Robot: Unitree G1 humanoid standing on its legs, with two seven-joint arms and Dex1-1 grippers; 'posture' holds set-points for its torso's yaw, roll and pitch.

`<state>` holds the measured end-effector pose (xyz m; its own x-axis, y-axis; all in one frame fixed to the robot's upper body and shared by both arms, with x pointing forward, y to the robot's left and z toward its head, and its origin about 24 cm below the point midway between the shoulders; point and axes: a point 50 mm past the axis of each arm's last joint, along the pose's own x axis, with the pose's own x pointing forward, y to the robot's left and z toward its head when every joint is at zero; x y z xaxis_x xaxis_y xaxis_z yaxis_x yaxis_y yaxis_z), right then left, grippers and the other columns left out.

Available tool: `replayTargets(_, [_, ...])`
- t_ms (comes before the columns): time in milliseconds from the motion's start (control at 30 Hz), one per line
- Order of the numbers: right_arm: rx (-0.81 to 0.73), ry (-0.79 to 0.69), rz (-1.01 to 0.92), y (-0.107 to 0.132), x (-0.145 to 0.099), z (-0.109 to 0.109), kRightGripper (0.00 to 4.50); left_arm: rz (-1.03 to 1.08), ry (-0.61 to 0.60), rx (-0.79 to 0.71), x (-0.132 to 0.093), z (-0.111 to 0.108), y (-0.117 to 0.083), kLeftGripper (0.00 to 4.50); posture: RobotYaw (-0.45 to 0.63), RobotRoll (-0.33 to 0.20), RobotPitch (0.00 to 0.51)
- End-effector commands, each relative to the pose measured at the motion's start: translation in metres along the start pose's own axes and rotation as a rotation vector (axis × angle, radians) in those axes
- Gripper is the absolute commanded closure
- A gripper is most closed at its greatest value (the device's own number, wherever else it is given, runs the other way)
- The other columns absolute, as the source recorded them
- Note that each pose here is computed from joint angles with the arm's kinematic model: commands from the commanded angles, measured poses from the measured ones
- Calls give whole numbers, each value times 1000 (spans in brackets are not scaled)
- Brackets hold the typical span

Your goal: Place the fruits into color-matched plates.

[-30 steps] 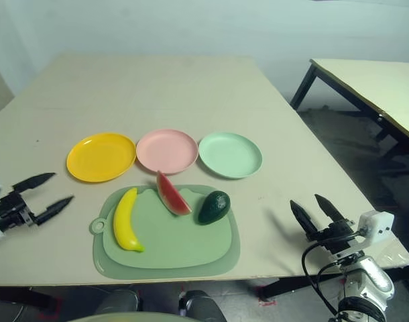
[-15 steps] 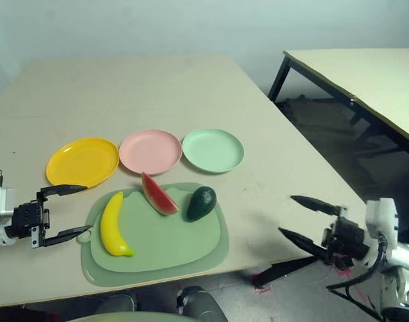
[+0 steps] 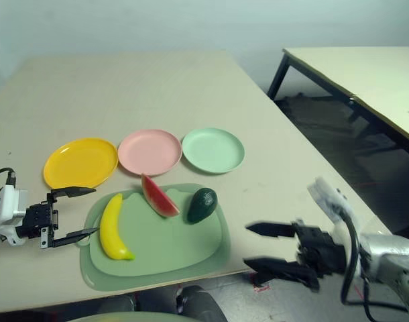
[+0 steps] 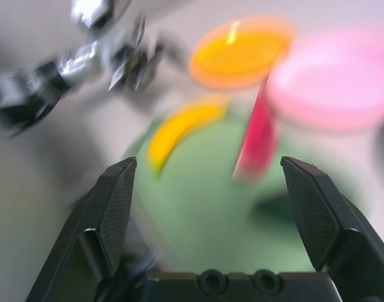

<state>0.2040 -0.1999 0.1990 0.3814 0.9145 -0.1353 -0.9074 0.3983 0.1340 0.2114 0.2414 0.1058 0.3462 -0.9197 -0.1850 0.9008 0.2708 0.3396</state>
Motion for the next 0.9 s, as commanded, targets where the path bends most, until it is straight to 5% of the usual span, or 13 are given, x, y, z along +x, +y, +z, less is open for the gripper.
replayTargets(33, [13, 5, -15, -3, 19, 13, 0, 2, 23, -5, -1, -3, -1, 26, 3, 0, 0])
replayTargets(433, [-498, 634, 290, 0, 41, 8, 0, -7, 48, 0, -5, 2, -2, 26, 49, 0, 0])
replayTargets(900, [-824, 685, 371, -32, 70, 2, 0, -2, 47, 2, -4, 7, -9, 26, 75, 0, 0])
